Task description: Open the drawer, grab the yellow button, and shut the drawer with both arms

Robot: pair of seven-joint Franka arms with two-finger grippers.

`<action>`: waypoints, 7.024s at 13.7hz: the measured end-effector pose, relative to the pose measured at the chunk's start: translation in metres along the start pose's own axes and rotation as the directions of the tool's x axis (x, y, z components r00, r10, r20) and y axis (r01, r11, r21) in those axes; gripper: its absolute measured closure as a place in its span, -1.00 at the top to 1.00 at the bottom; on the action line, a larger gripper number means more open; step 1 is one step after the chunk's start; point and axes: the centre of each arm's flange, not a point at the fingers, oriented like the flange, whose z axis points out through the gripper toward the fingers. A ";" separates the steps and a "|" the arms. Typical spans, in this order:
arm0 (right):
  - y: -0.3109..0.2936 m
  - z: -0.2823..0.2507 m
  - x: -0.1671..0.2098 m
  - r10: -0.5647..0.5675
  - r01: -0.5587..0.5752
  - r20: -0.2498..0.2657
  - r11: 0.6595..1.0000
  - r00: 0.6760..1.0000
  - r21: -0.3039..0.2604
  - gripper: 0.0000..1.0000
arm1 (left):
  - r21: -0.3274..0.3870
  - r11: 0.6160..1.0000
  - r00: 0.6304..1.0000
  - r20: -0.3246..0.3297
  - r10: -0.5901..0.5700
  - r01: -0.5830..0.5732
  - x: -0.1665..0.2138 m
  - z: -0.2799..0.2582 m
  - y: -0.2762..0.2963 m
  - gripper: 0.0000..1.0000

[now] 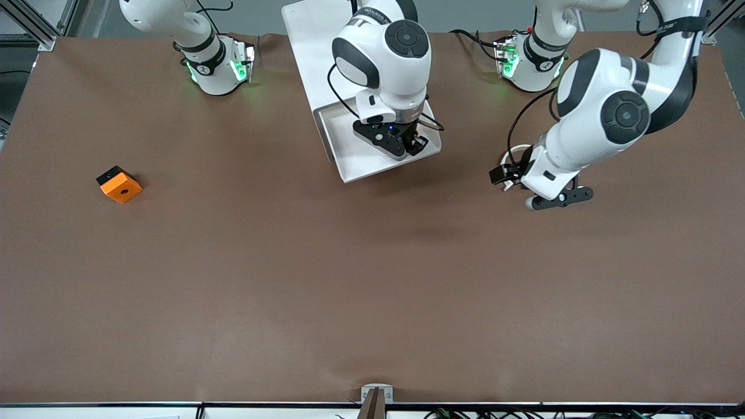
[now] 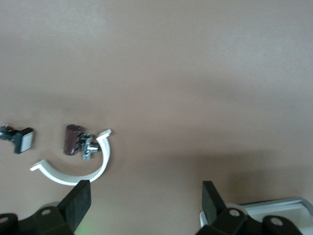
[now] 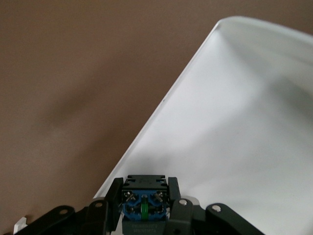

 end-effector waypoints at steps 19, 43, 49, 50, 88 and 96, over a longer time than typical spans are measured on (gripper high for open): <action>0.267 -0.066 0.473 -0.393 0.394 0.096 0.919 0.914 0.014 -0.18 | -0.024 0.967 0.967 -0.020 -0.253 0.252 -0.080 0.090 0.187 1.00; 0.450 0.238 0.534 -0.459 0.459 -0.022 0.888 0.888 0.010 -0.18 | 0.130 0.847 0.834 0.149 -0.531 0.516 -0.193 0.137 0.247 1.00; 0.451 0.241 0.537 -0.546 0.547 -0.041 0.837 0.837 0.002 0.13 | -0.015 0.813 0.811 -0.071 -0.581 0.582 -0.068 0.060 0.191 1.00; 0.452 0.239 0.539 -0.545 0.546 -0.044 0.838 0.837 0.001 0.30 | -0.047 0.804 0.798 -0.092 -0.595 0.593 -0.053 0.041 0.181 1.00; 0.477 -0.190 0.489 -0.473 0.478 0.165 0.879 0.866 0.011 1.00 | 0.127 0.989 0.983 -0.162 0.090 -0.070 -0.014 -0.235 -0.155 1.00; 0.471 -0.237 0.461 -0.446 0.447 0.089 0.895 0.891 0.005 1.00 | 0.141 0.977 0.973 -0.140 0.181 -0.162 -0.012 -0.235 -0.165 1.00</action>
